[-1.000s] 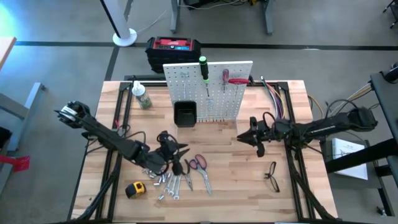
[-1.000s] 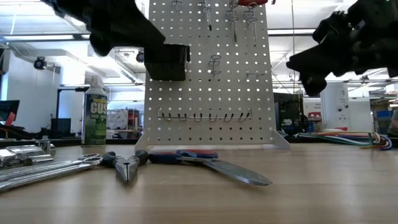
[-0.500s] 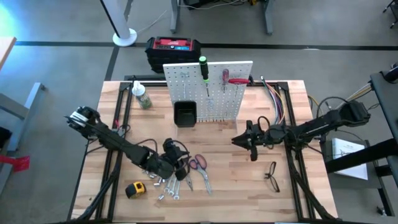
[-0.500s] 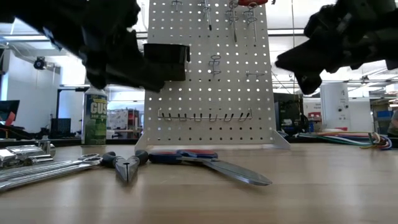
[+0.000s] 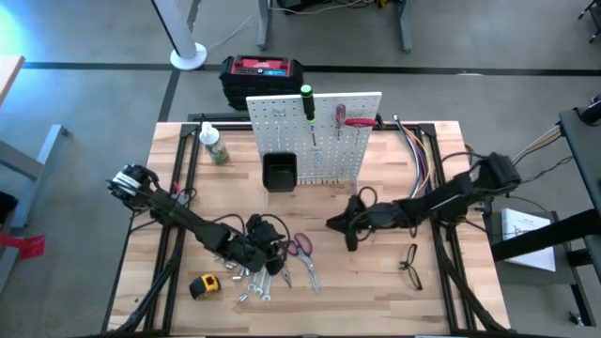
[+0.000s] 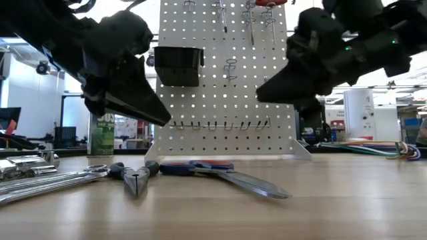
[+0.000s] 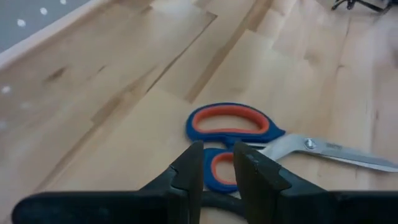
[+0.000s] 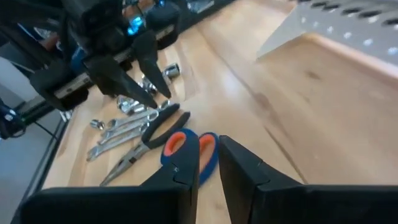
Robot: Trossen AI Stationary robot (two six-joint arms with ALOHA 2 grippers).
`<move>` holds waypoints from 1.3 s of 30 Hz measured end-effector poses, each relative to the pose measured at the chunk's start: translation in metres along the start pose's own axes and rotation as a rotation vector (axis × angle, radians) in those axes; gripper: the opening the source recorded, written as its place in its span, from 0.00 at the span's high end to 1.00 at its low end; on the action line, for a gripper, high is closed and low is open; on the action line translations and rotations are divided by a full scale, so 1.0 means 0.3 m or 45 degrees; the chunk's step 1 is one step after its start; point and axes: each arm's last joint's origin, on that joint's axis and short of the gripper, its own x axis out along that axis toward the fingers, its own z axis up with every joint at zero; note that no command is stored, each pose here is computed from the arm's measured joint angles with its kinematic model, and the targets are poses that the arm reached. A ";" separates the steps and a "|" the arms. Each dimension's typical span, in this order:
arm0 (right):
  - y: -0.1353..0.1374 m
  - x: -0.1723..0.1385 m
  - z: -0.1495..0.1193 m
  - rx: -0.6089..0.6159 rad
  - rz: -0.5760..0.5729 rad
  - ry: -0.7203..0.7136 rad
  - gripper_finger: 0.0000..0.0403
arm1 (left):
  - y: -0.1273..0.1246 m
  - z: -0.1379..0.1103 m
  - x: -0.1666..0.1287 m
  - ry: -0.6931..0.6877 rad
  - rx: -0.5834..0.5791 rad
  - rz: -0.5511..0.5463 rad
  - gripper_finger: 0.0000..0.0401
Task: Hang tools onto peg board
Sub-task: Hang the blue scissors on the pegboard
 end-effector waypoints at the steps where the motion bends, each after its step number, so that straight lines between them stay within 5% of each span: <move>1: 0.006 0.018 0.000 0.000 0.004 0.005 0.88 | 0.002 -0.001 0.000 0.007 0.005 0.004 0.81; 18: 0.070 0.154 0.032 -0.149 -0.136 0.332 0.74 | 0.024 -0.029 0.046 0.048 0.036 0.075 0.81; 31: 0.077 0.156 0.043 -0.201 -0.137 0.339 0.68 | 0.019 -0.034 0.024 0.316 0.005 -0.121 0.80; 39: 0.076 0.152 0.044 -0.303 -0.132 0.355 0.70 | 0.006 0.024 -0.007 0.396 0.081 0.037 0.80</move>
